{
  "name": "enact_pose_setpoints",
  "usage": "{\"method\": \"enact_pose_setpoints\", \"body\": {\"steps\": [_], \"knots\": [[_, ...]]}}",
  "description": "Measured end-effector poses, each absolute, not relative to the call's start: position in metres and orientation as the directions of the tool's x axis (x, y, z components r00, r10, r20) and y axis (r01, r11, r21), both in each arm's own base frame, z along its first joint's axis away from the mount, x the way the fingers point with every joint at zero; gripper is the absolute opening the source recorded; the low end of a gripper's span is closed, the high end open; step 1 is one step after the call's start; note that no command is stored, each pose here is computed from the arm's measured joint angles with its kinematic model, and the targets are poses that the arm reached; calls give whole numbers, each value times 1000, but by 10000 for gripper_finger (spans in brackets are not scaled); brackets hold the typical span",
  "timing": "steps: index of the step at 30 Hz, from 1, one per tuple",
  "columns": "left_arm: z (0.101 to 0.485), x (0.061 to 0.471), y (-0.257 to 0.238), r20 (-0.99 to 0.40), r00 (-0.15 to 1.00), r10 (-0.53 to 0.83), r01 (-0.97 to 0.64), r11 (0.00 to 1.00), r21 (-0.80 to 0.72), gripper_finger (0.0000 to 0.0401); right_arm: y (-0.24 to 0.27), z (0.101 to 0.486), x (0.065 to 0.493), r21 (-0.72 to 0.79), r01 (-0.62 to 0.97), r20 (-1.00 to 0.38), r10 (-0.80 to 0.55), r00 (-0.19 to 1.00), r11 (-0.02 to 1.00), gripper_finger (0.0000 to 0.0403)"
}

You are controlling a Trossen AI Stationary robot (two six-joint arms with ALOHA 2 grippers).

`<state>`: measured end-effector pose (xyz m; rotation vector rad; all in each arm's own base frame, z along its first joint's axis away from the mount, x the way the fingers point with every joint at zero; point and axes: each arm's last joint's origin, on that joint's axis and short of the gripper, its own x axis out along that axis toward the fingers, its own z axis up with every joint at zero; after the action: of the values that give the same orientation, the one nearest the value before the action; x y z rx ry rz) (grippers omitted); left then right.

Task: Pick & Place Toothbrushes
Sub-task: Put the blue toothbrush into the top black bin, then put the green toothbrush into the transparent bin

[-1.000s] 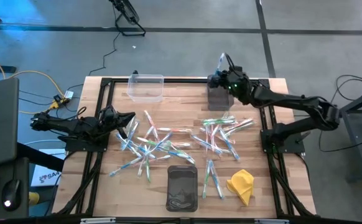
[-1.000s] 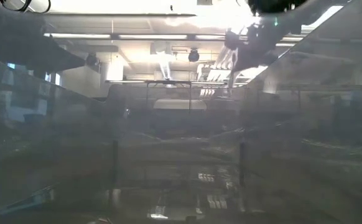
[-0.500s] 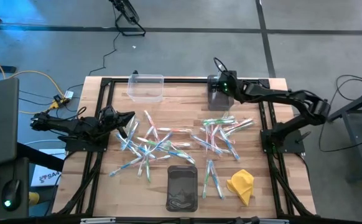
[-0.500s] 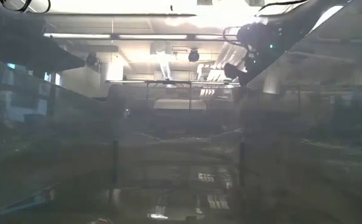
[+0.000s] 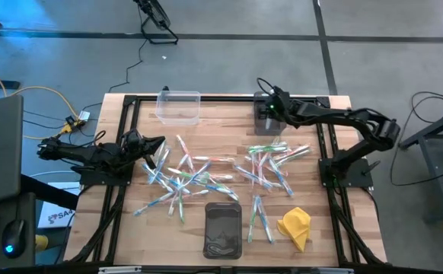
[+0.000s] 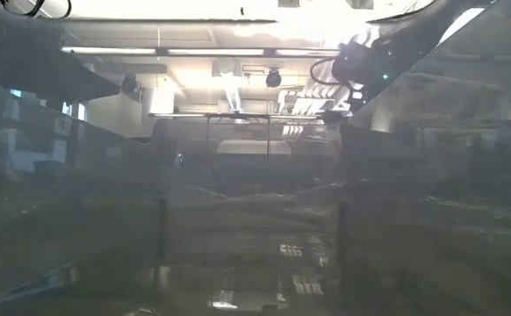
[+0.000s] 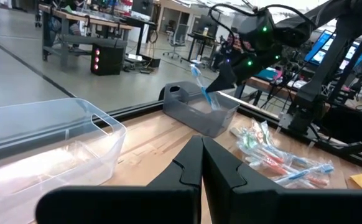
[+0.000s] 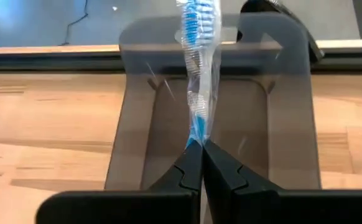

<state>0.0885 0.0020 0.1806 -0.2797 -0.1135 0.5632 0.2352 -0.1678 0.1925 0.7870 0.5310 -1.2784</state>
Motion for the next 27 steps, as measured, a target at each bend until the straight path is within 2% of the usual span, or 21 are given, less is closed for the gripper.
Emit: {"method": "enact_pose_setpoints", "body": {"steps": [9,17,20,27], "knots": [[181,88,2,28,841,540,-510,809,-291,0,-170,175,240,193,976,-782,-586,213,97,2],[181,88,2,28,841,540,-510,809,-290,0,-170,175,241,172,974,-786,-575,225,146,4],[181,88,2,28,841,540,-511,809,-290,0,-170,175,240,167,974,-787,-575,225,153,24],[181,88,2,28,841,540,-510,810,-290,0,-169,180,240,182,971,-773,-588,239,155,101]]}}
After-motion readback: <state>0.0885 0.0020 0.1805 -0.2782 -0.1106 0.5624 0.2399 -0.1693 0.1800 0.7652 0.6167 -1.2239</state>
